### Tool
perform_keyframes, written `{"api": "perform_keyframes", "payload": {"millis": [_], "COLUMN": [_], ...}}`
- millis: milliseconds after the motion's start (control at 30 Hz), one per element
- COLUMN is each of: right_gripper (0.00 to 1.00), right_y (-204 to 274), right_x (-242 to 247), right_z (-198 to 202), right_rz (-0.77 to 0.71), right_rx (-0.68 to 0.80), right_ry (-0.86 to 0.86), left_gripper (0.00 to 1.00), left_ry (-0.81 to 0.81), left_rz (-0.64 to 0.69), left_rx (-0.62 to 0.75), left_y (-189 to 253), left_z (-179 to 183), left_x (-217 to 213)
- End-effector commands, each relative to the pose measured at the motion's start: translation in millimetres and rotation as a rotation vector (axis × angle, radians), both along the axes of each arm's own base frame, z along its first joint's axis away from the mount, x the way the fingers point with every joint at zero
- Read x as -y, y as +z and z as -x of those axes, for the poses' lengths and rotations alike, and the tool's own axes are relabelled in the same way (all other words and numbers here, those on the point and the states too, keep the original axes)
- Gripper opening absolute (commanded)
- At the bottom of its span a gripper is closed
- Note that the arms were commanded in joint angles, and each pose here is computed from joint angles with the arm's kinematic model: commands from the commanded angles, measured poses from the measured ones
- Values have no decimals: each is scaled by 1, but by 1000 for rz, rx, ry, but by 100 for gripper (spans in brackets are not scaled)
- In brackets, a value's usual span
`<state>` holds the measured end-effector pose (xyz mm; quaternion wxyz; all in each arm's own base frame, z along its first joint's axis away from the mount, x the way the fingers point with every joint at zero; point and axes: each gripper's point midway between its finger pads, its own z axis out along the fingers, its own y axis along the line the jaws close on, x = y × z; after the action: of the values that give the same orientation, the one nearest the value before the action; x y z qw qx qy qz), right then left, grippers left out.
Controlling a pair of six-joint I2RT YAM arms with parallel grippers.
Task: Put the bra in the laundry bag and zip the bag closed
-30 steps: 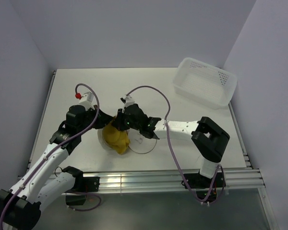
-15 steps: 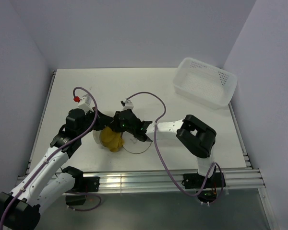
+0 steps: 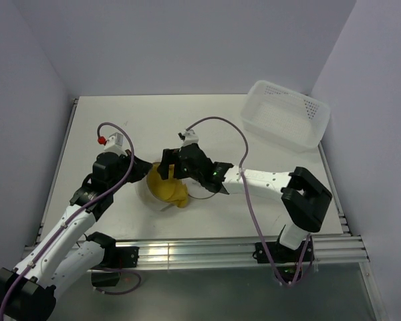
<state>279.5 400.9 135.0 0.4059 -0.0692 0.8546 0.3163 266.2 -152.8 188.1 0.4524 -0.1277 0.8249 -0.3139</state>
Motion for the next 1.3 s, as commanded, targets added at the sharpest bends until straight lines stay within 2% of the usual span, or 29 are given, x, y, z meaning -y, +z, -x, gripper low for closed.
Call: {"api": "perform_keyframes", "payload": {"millis": [0,133,233,333,367,433,500,567,633,733,867,1033,1167,1200,1267], "right_gripper": [95,97,90,67,50,40,39,43,52,60,56,45,29,16,0], "right_y": [17,15,-9,-41,-43,-53,-58,-66,-76,-88,-96,-107,-115,-117,-117], "right_x": [27,50,85,124,131,150,163,175,193,206,196,186,177,177,179], "right_z": [6,21,25,18,17,11,2,-9,-14,-20,-22,-23,-22,-22,-24], "right_rz": [67,78,106,136,131,157,202,259,337,405,416,420,408,414,409], "right_rx": [37,26,-16,-74,-76,-73,-62,-67,-74,-90,-120,-151,-172,-177,-174], "right_ry": [31,62,-2,-108,-127,-186,-243,-291,-349,-385,-347,-326,-307,-305,-321], "left_gripper": [0,0,0,0,0,0,0,0,0,0,0,0,1,4,26], "left_ry": [28,32,33,35,35,35,34,30,29,29,28,77,96,98,104], "left_rz": [13,5,12,15,17,20,17,13,15,12,12,-11,-17,-20,-20], "left_rx": [39,48,58,55,56,63,63,61,60,72,80,93,97,98,103], "left_y": [13,16,18,17,17,18,18,19,17,20,23,27,29,30,34], "left_z": [-8,-8,-7,-8,-8,-8,-8,-9,-8,-7,-6,-8,-7,-7,-6], "left_x": [-1,-2,-3,-2,-2,-2,-2,-1,-1,-3,-3,-13,-17,-18,-20]}}
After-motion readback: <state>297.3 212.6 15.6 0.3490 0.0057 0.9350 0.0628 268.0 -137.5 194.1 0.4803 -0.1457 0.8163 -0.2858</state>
